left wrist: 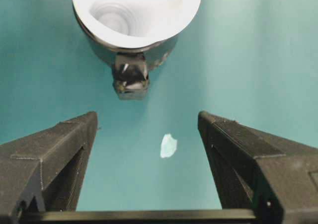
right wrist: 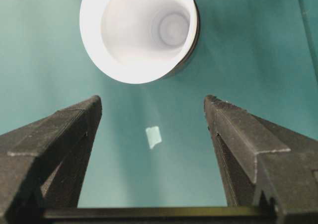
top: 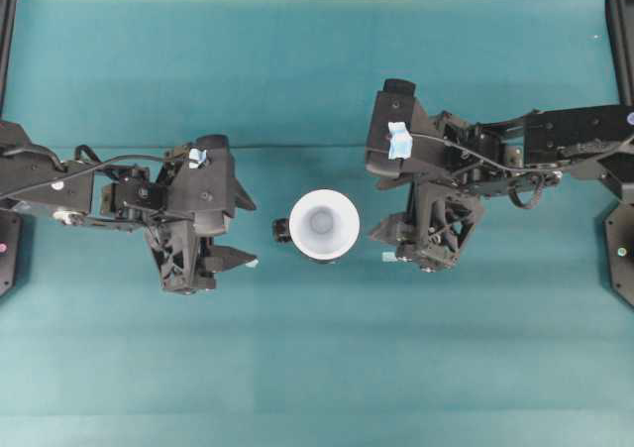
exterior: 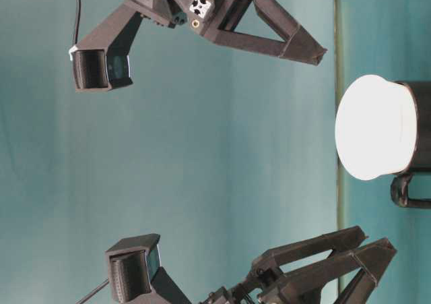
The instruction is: Put a paper cup into the cup holder on your left arm.
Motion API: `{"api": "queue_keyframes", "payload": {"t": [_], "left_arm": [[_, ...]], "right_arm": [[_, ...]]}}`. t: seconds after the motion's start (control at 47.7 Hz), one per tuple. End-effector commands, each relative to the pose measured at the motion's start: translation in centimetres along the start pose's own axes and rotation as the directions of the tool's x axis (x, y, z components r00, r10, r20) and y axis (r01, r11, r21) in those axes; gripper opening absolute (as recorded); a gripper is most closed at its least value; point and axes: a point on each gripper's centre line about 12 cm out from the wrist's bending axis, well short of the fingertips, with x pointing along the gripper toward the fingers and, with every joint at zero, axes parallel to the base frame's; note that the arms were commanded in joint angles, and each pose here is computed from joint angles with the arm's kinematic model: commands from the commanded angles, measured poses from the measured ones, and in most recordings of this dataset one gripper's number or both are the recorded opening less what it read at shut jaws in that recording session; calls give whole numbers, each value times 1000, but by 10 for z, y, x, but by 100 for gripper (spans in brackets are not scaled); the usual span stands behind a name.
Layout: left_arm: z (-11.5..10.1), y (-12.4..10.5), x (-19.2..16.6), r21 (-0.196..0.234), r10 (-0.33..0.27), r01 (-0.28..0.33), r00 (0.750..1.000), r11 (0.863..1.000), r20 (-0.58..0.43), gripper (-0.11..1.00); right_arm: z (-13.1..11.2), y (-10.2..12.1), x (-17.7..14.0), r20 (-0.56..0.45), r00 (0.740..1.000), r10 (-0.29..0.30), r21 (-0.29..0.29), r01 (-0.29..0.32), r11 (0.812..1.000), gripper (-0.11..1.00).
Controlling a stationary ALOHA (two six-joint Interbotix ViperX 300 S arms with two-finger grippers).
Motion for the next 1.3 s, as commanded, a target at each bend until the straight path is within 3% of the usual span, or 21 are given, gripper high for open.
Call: {"api": "queue_keyframes", "payload": {"t": [0.0, 1.278], "left_arm": [[5, -2, -1, 4, -5, 5, 1000, 1000, 18, 86], [2, -5, -1, 11, -10, 10, 1000, 1000, 9, 85]], "right_arm": [[5, 3, -9, 34, 999, 8, -13, -7, 1000, 84], [4, 2, -8, 31, 999, 6, -8, -6, 1000, 84]]}}
